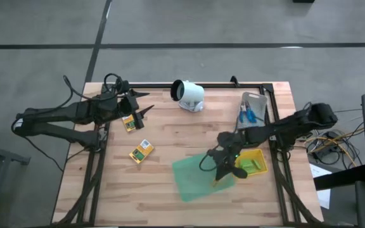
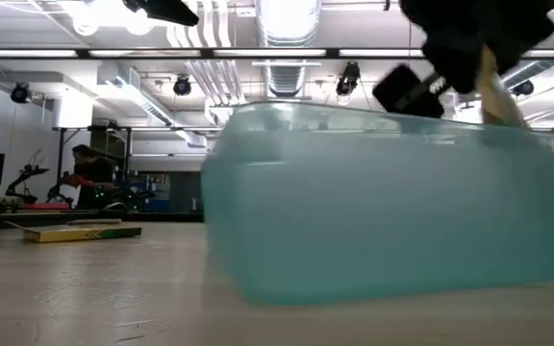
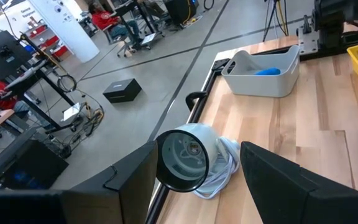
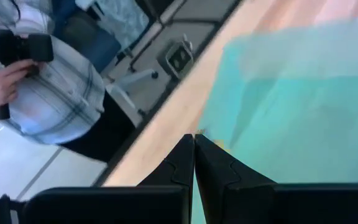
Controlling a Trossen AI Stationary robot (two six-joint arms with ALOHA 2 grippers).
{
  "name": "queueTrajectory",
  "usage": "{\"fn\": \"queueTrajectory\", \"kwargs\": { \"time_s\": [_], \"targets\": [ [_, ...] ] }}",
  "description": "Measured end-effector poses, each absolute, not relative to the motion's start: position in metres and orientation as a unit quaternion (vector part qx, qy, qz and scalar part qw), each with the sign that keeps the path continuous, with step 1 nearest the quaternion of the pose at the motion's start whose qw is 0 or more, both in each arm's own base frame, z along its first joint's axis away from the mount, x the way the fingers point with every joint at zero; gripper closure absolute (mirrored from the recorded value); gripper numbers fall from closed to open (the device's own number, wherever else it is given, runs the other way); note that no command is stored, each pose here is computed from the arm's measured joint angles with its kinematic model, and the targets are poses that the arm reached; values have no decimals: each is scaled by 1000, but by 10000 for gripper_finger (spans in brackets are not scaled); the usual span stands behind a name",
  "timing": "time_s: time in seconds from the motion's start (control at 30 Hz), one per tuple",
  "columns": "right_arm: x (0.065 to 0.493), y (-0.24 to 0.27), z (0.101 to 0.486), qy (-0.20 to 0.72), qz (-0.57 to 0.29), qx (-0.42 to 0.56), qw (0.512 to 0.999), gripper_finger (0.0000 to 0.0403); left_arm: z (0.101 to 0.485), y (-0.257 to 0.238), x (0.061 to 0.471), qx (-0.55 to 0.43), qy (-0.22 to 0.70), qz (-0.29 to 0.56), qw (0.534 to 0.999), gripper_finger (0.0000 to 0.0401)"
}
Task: Pick & Place School Supplies
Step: Put the yellow crayon box into the green bin
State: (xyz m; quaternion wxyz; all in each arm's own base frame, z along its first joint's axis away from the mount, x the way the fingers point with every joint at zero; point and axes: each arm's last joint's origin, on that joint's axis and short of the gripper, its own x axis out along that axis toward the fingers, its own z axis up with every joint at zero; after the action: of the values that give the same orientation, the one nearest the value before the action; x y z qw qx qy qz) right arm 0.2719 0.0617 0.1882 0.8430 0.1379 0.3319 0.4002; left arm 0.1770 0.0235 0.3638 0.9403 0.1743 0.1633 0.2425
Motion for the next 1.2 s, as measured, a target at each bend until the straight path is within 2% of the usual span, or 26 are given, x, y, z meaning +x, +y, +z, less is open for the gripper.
{"fn": "queueTrajectory", "kwargs": {
  "time_s": [0.2, 0.4, 0.5, 0.7, 1.03, 1.2],
  "targets": [
    [288, 67, 157, 356, 397, 144, 834, 395, 364, 23, 177, 174, 163, 243, 940, 165],
    [299, 68, 143, 351, 398, 144, 835, 394, 364, 23, 177, 174, 163, 242, 940, 165],
    [302, 68, 143, 350, 394, 139, 838, 394, 364, 23, 177, 174, 164, 242, 940, 165],
    [305, 66, 146, 343, 333, 117, 871, 394, 364, 23, 177, 174, 164, 242, 940, 165],
    [308, 64, 147, 329, 300, 87, 891, 394, 364, 24, 177, 174, 164, 243, 940, 165],
    [314, 64, 160, 300, 286, 89, 906, 394, 364, 24, 177, 174, 164, 243, 940, 165]
  ]
}}
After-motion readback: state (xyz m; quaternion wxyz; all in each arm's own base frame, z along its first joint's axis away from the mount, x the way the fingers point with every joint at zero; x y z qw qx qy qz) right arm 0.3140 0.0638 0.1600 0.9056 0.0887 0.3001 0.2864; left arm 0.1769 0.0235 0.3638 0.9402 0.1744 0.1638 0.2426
